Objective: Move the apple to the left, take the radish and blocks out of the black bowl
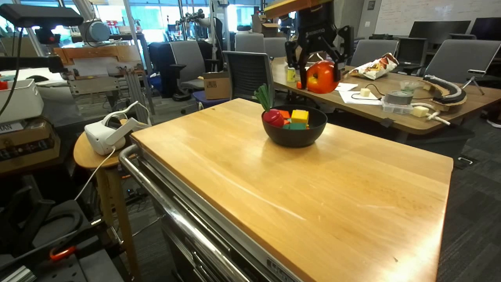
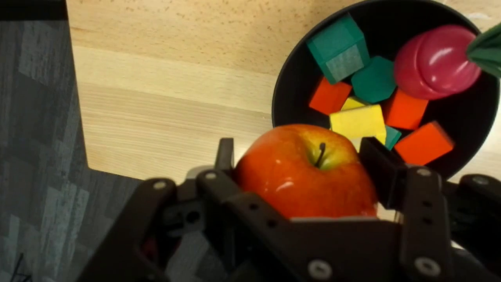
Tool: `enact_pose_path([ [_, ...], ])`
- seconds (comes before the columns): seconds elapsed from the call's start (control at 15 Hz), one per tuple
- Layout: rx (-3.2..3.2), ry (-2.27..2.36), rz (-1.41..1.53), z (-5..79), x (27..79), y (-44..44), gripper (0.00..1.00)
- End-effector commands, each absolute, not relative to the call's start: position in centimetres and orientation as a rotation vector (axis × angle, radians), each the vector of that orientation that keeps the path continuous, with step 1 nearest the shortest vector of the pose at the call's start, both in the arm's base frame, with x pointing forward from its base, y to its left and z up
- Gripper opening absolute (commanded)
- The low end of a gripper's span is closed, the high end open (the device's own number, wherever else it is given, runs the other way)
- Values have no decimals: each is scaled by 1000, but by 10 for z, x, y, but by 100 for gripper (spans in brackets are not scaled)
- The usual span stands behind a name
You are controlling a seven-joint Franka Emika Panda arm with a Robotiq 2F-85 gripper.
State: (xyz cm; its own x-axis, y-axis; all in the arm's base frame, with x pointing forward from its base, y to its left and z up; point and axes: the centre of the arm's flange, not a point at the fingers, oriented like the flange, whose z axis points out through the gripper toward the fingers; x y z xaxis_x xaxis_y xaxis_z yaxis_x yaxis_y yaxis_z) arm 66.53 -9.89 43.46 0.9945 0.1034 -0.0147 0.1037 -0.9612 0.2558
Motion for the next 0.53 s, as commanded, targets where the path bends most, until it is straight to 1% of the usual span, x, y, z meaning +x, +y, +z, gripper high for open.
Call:
enact_pose_path([
  [0.0, 2881, 411, 118, 418, 590, -77, 53],
  [0.2, 2901, 558, 164, 407, 572, -43, 53],
  [0.47, 2917, 682, 196, 407, 549, 28, 53],
])
